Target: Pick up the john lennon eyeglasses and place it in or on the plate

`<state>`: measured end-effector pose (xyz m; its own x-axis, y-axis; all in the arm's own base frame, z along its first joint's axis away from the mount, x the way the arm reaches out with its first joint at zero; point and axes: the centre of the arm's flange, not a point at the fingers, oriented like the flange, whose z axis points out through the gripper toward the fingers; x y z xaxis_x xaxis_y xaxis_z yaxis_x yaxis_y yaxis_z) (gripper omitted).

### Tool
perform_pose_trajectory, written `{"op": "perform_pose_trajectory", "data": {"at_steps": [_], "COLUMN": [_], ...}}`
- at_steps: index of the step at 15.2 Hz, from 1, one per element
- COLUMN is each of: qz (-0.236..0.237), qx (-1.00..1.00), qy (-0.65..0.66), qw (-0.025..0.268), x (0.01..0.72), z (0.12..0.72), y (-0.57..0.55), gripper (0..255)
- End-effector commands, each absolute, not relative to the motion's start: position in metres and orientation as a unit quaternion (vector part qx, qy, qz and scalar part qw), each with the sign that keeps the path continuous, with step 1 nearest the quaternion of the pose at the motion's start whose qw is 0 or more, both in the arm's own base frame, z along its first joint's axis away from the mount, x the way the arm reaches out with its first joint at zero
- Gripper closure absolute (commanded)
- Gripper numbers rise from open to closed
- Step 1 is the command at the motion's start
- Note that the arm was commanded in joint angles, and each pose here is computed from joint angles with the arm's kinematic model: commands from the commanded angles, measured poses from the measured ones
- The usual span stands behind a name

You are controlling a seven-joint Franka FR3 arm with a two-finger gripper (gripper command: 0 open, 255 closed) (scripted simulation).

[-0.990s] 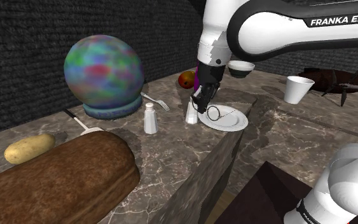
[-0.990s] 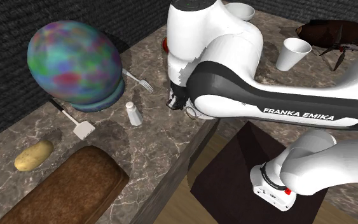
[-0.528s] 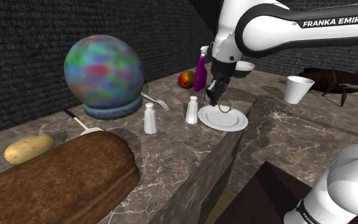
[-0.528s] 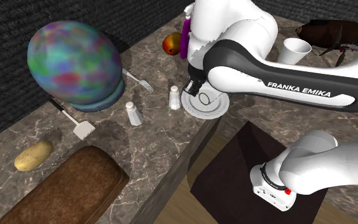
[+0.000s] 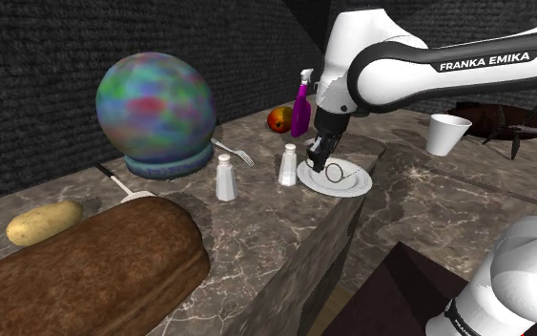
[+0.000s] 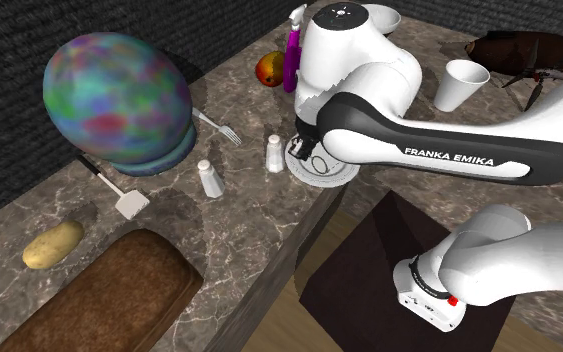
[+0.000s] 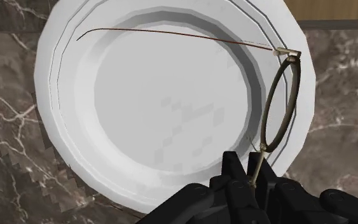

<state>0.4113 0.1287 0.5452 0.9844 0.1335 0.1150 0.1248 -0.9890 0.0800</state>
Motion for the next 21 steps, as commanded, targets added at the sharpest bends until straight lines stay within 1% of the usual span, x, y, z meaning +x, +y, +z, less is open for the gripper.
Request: {"op": "perform_pose_trajectory", "data": {"at_steps": [1,3,11,12,17,21], "qz": [0.060,0.060,0.060,0.060,0.060,0.060], "qx": [0.995,0.995,0.995,0.995,0.995,0.995], "qy": [0.065,0.065,0.065,0.065,0.065,0.065], "qw": [0.036,0.036,0.036,0.036,0.036,0.036], "x": [0.411,0.411,0.411,0.411,0.411,0.405], "z": [0.535,0.523,0.523,0.523,0.523,0.572], "y": [0.129,0.129,0.129,0.129,0.129,0.132], "gripper": [255,255,255,0,0,0]}}
